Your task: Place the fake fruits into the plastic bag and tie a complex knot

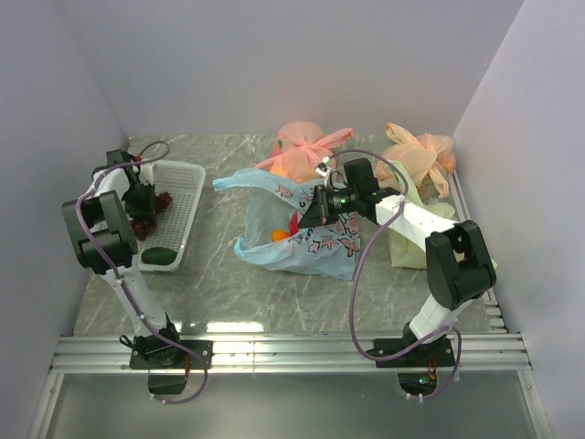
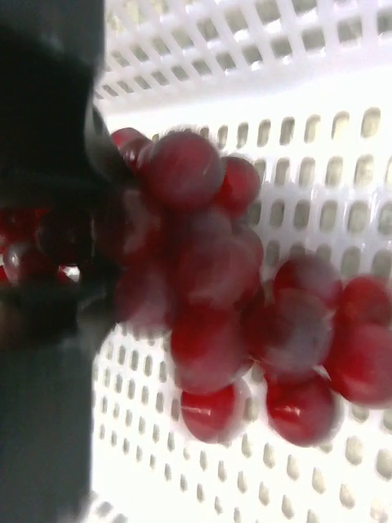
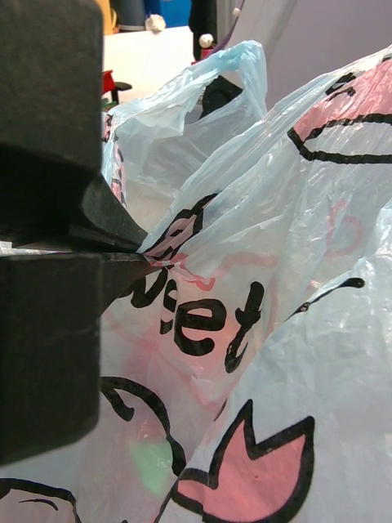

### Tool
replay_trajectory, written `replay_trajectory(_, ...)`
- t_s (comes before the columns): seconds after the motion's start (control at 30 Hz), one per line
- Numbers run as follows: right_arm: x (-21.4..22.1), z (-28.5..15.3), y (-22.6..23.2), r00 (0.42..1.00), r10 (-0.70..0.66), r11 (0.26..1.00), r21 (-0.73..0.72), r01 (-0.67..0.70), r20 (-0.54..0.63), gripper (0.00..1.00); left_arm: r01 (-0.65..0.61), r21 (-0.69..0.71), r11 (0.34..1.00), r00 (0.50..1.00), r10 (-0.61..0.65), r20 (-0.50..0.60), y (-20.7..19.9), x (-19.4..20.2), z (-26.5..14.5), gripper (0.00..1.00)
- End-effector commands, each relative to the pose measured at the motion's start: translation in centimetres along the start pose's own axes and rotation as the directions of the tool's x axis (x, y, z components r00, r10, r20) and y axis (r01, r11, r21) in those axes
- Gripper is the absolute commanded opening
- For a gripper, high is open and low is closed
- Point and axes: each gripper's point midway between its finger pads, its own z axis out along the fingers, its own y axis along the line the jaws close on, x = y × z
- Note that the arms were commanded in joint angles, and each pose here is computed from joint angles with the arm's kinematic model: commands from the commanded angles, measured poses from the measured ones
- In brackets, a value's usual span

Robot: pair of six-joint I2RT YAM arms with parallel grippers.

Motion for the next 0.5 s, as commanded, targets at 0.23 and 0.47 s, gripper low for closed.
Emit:
replay_trajectory(0.23,-2.3,-0.9,1.7,0.996,-0.068,0.997,-0.02,0.069,0.059,0.0,-0.235,0.419,0.877,0.948,0.113,0.296,-9.5,-4.3,-12.4,0.0)
replay_trajectory(0.47,-3.2,-1.4,2.8,0.993,-0.072,0.997,-0.028,0.075,0.096,0.0,-0.554,0.423,0.717,0.809,0.345,0.475,-17.1,-2.7,-21.0,0.0)
